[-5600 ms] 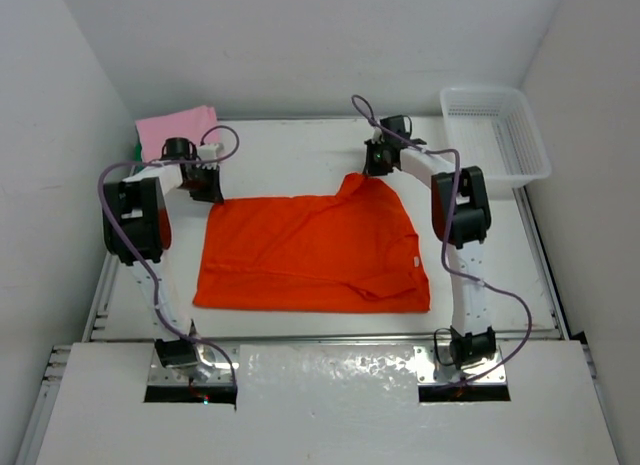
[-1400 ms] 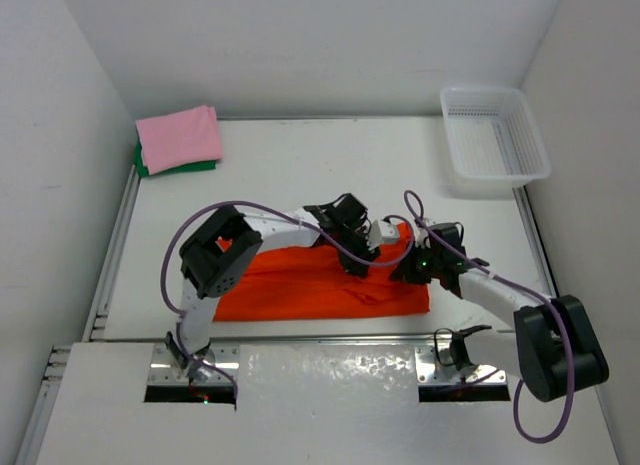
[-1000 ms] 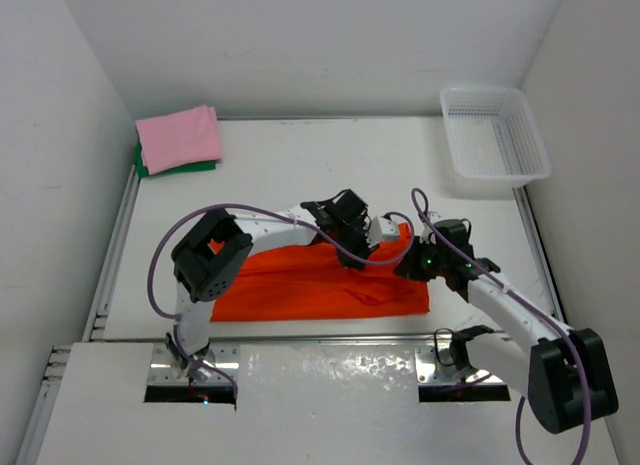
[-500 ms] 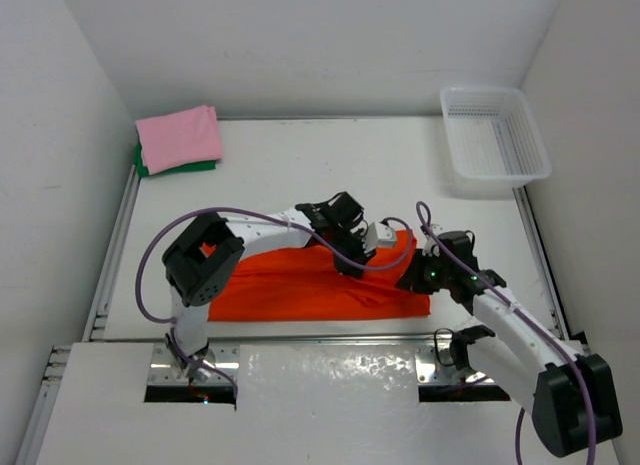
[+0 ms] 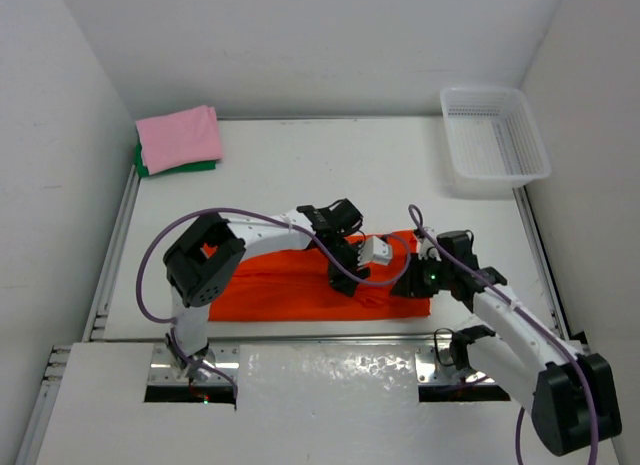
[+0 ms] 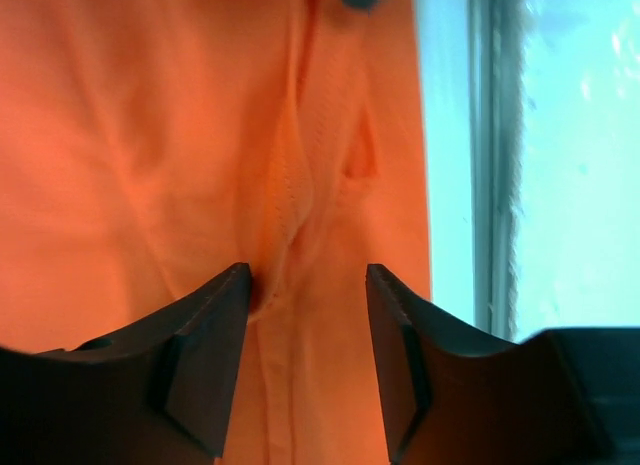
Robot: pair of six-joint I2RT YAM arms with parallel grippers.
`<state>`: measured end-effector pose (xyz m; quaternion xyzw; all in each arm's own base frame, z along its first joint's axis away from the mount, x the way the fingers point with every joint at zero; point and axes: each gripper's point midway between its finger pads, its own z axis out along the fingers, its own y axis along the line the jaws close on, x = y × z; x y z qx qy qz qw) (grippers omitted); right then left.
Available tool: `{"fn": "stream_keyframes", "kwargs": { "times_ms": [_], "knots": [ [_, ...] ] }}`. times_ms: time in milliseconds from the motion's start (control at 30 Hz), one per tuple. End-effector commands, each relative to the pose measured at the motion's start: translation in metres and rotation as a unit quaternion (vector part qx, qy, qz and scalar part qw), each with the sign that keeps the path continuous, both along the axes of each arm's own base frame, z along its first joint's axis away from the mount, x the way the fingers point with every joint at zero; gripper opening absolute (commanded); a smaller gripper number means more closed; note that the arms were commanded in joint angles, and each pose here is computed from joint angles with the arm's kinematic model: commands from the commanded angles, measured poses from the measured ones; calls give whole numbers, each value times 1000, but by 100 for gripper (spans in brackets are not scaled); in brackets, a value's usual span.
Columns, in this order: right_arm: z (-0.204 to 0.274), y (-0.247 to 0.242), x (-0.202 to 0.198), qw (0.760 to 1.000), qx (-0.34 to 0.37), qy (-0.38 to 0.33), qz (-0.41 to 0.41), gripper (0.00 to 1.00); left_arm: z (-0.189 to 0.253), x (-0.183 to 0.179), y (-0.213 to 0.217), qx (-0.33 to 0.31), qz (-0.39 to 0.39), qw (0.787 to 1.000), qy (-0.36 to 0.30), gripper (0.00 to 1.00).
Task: Fold and stack the t-shirts
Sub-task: Fold the other side of the tshirt into a rectangle
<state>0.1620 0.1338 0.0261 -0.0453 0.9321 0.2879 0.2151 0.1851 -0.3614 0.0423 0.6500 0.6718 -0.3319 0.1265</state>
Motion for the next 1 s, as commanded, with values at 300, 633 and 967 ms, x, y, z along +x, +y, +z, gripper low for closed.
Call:
{"fn": "stream_keyframes", "kwargs": {
  "times_ms": [300,633,967],
  "knots": [
    [77,20,64,978,135,-159,-29,1,49,-32,23,-29,-142,989,20,48],
    [16,39,47,991,44,-110,62,0,56,7,48,-22,-54,998,-10,49],
    [-16,49,2,991,51,-80,96,0,36,61,32,-11,122,992,-36,48]
  ]
}}
